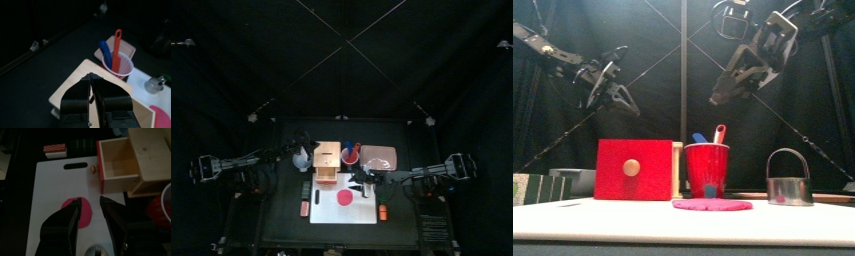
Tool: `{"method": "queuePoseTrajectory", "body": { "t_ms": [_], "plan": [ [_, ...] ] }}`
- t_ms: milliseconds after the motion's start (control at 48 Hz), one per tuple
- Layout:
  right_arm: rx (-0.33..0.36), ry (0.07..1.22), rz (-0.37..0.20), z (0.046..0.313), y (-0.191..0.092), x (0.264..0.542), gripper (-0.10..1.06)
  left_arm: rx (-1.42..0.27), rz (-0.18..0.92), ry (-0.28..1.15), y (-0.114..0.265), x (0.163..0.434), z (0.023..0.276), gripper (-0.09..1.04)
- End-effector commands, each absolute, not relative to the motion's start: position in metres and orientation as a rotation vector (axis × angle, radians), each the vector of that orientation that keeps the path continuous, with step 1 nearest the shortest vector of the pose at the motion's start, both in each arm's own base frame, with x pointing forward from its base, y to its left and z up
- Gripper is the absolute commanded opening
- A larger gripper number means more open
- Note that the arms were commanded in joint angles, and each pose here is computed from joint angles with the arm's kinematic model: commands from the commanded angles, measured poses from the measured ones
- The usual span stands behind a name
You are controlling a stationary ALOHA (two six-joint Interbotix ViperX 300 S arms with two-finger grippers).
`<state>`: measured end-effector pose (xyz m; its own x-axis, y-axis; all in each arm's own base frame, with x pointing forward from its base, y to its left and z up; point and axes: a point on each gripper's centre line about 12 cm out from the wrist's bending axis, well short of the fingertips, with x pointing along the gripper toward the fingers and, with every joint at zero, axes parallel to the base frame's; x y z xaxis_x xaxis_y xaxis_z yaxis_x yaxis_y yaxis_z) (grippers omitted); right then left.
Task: Get the cutter from the drawer then cut the dough then place the extra dough in the bowl
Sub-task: Shut the drawer
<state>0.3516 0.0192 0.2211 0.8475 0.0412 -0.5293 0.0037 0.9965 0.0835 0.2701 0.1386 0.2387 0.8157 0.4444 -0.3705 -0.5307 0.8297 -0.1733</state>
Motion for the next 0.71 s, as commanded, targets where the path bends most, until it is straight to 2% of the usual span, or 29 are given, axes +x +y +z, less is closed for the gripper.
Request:
{"method": "queuePoseTrajectory", "body": {
  "t_ms": [21, 167, 312, 438, 583, 708],
  "plan": [
    [0.073, 0.486, 0.034, 0.231, 0.019, 0.369, 0.7, -0.217, 0.531, 0.402, 0.164, 0.286, 0.256, 0.44],
    [0.067, 0.483, 0.047, 0.217, 0.021, 0.391, 0.59, -0.163, 0.514, 0.569, 0.187, 0.31, 0.25, 0.44],
    [0.066, 0.503, 0.052, 0.206, 0.025, 0.413, 0.42, -0.143, 0.492, 0.721, 0.208, 0.339, 0.234, 0.43],
    [0.06, 0.501, 0.056, 0.204, 0.027, 0.426, 0.28, -0.096, 0.479, 0.795, 0.221, 0.356, 0.228, 0.43],
    [0.059, 0.506, 0.062, 0.2, 0.03, 0.434, 0.15, -0.027, 0.462, 0.892, 0.234, 0.362, 0.224, 0.43],
    [0.063, 0.52, 0.061, 0.192, 0.031, 0.442, 0.11, 0.014, 0.442, 0.965, 0.243, 0.359, 0.221, 0.42]
  ]
}}
